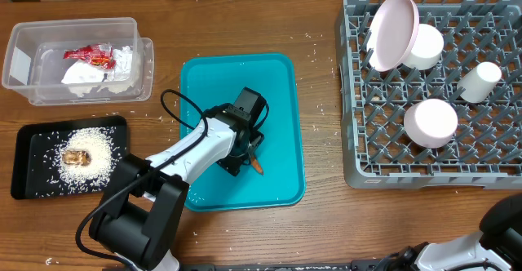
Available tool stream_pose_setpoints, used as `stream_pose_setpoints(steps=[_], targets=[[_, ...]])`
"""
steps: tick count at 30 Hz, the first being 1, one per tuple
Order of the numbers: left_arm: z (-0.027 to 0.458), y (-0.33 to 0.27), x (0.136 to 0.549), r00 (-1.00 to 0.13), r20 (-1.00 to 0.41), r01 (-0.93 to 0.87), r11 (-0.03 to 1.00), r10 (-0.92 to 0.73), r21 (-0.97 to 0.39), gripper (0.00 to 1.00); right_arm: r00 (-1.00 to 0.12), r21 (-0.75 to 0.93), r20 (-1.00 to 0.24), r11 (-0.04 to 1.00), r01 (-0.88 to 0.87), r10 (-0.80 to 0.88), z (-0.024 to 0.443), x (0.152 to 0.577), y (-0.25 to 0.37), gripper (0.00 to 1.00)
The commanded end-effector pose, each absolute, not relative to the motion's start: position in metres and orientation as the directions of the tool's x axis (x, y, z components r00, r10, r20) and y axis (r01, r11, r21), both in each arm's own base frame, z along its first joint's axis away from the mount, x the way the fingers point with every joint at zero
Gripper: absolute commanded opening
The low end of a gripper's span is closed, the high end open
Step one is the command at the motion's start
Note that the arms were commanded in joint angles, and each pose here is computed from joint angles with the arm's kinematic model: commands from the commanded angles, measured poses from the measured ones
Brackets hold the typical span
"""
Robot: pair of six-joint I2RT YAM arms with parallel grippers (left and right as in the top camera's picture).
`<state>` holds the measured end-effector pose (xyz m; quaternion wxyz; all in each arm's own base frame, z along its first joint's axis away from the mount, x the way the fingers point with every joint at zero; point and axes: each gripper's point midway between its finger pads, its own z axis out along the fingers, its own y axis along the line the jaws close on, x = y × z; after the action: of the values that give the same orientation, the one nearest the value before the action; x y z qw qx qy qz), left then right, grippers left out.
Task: Sort waste into correct bins and load items into the dishwasher
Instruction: 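Lower the left gripper and grip the carrot by its thick end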
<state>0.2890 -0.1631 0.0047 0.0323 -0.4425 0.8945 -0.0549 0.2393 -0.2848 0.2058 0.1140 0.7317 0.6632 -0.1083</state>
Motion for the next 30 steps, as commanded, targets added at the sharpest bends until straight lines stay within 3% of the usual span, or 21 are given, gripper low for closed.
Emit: stream_pose_setpoints(steps=[1, 10, 17, 22, 30], targets=[[-0.002, -0.166, 0.278, -0.639, 0.036, -0.767, 0.633, -0.768, -0.103, 0.71, 0.106, 0.024, -0.315, -0.103, 0.994, 0.943, 0.206, 0.238, -0.287, 1.0], [-0.002, -0.157, 0.284, -0.669, -0.029, -0.738, 0.668, -0.743, -0.092, 0.45, 0.106, 0.024, -0.315, -0.103, 0.994, 0.943, 0.206, 0.238, -0.287, 1.0], [-0.001, -0.152, 0.29, -0.694, -0.074, -0.71, 0.698, -0.716, -0.09, 0.39, 0.106, 0.024, -0.315, -0.103, 0.994, 0.943, 0.206, 0.238, -0.287, 1.0], [0.009, -0.157, 0.301, -0.76, -0.098, -0.634, 0.766, -0.642, -0.106, 0.24, 0.106, 0.024, -0.315, -0.103, 0.994, 0.943, 0.206, 0.238, -0.287, 1.0], [0.025, -0.158, 0.309, -0.76, -0.107, -0.633, 0.767, -0.641, -0.108, 0.19, 0.106, 0.024, -0.315, -0.103, 0.994, 0.943, 0.206, 0.238, -0.287, 1.0]])
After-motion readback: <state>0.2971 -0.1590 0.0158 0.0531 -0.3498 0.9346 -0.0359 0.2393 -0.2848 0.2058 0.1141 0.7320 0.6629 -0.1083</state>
